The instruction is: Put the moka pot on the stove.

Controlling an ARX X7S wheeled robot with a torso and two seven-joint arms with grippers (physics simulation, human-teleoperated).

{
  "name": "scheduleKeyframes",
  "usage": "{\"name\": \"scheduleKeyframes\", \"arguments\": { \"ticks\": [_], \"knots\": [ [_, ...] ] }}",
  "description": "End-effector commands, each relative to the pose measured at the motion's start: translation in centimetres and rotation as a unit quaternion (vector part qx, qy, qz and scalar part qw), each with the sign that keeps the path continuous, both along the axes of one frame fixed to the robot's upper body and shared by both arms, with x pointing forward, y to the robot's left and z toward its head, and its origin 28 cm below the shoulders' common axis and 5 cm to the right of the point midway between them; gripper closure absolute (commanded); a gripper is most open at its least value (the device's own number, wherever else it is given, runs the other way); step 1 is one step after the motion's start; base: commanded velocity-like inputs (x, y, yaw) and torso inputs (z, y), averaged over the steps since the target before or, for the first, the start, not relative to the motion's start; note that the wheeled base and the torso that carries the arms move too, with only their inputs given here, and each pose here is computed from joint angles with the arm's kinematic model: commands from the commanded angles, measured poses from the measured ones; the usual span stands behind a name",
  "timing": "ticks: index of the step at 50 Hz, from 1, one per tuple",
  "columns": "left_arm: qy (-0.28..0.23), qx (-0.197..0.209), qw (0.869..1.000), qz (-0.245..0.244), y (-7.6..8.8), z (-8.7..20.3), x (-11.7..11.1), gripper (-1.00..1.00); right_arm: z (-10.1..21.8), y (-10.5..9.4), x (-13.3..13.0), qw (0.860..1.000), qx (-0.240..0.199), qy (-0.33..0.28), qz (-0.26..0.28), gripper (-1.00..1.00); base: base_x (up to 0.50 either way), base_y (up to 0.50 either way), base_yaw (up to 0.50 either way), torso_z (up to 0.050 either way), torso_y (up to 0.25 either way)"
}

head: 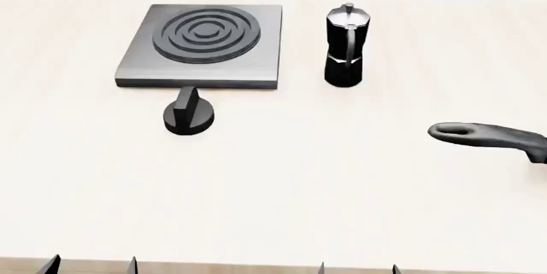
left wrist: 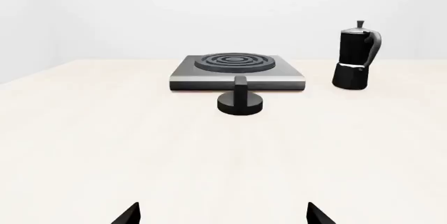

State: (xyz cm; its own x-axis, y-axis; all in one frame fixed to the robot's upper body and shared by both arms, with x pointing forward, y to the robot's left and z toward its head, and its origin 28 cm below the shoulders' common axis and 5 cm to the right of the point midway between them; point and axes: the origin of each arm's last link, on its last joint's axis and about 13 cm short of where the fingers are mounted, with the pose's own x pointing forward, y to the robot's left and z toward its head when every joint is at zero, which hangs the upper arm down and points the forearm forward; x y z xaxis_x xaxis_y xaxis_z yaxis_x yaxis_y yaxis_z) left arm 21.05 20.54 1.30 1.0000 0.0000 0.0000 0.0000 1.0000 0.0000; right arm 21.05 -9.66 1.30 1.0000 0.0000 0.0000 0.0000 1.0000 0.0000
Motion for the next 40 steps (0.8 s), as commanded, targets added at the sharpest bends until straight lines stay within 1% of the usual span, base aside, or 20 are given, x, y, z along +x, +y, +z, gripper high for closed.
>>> {"name": "scheduleKeyframes", "arguments": {
  "ticks": [1,5,8,10,11,13,15,16,20,22,24,25,26,29,30,33,34,35,40],
  "knots": [
    [0.000,-0.001,1.000,0.001,0.1,0.0,0.0,-1.00,0.0,0.0,0.0,1.000,-0.005,0.001,0.001,-1.00,0.00,0.00,0.00,0.000,0.000],
    [0.001,-0.004,1.000,-0.003,0.1,0.0,-0.1,-1.00,0.4,0.1,0.0,1.000,-0.004,0.000,0.004,-1.00,0.00,0.00,0.00,0.000,0.000],
    [0.000,-0.003,1.000,0.004,0.1,0.2,0.0,-1.00,0.2,0.1,0.0,1.000,-0.004,0.005,0.001,-1.00,0.00,0.00,0.00,0.000,0.000],
    [0.009,0.031,0.999,0.018,0.2,0.0,0.0,-1.00,0.2,0.1,0.0,1.000,-0.003,0.006,0.000,-1.00,0.00,0.00,0.00,0.000,0.000],
    [0.013,0.030,0.999,0.019,0.2,-0.1,0.1,-1.00,0.2,0.1,0.0,1.000,-0.004,0.006,-0.001,-1.00,0.00,0.00,0.00,0.000,0.000],
    [0.004,0.011,1.000,0.014,0.2,0.1,0.1,-1.00,0.6,0.1,0.0,1.000,-0.003,0.005,-0.002,-1.00,0.00,0.00,0.00,0.000,0.000],
    [-0.008,0.011,1.000,0.013,0.3,1.0,-0.1,-1.00,1.6,0.2,0.0,1.000,-0.001,-0.008,-0.003,-1.00,0.00,0.00,0.00,0.000,0.000],
    [-0.015,0.016,1.000,0.016,0.3,1.5,-0.1,-1.00,2.2,0.2,-0.1,1.000,-0.004,-0.018,-0.003,-1.00,0.00,0.00,0.00,0.000,0.000],
    [-0.047,0.009,0.999,0.019,0.6,3.6,-0.6,-1.00,4.6,0.3,-0.4,0.999,-0.004,-0.053,-0.007,-1.00,0.00,0.00,0.00,0.000,0.000],
    [-0.065,0.007,0.998,0.019,0.5,5.0,-1.1,-1.00,6.2,0.5,-0.7,0.997,-0.017,-0.075,-0.002,-1.00,0.00,0.00,0.00,0.000,0.000],
    [-0.086,0.003,0.996,0.018,0.5,6.1,-1.5,-1.00,7.2,0.6,-0.9,0.996,-0.019,-0.088,-0.001,-1.00,0.00,0.00,0.00,0.000,0.000],
    [-0.085,0.002,0.996,0.022,0.5,6.4,-1.6,-1.00,7.5,0.6,-1.0,0.995,-0.020,-0.093,0.000,-1.00,0.00,0.00,0.00,0.000,0.000],
    [-0.096,-0.009,0.995,0.022,0.5,7.1,-1.8,-1.00,8.3,0.7,-1.2,0.994,-0.027,-0.103,0.001,-1.00,0.00,0.00,0.00,0.000,0.000],
    [-0.111,-0.010,0.994,0.019,0.4,8.2,-2.4,-1.00,9.5,0.8,-1.5,0.992,-0.030,-0.119,0.003,-1.00,0.00,0.00,0.00,0.000,0.000],
    [-0.136,-0.013,0.991,0.015,0.3,9.9,-3.2,-1.00,11.2,0.9,-2.1,0.989,-0.033,-0.144,0.006,-1.00,0.00,0.00,0.00,0.000,0.000],
    [-0.164,-0.018,0.986,0.010,0.3,11.8,-4.3,-1.00,12.6,1.1,-2.7,0.986,-0.032,-0.164,0.010,-1.00,0.00,0.00,0.00,0.000,0.000],
    [-0.194,-0.023,0.981,0.001,0.4,13.8,-5.9,-1.00,15.1,1.4,-3.7,0.978,-0.054,-0.200,0.010,-1.00,0.00,0.00,0.00,0.000,0.000],
    [-0.214,-0.024,0.976,-0.002,0.3,14.7,-6.4,-1.00,15.3,1.4,-3.9,0.977,-0.053,-0.204,0.009,-1.00,0.00,0.00,0.00,0.000,0.000],
    [-0.216,-0.024,0.976,-0.003,0.3,14.9,-6.6,-1.00,15.4,1.5,-3.9,0.977,-0.053,-0.204,0.008,-1.00,0.00,0.00,0.00,0.000,0.000]
  ]
}}
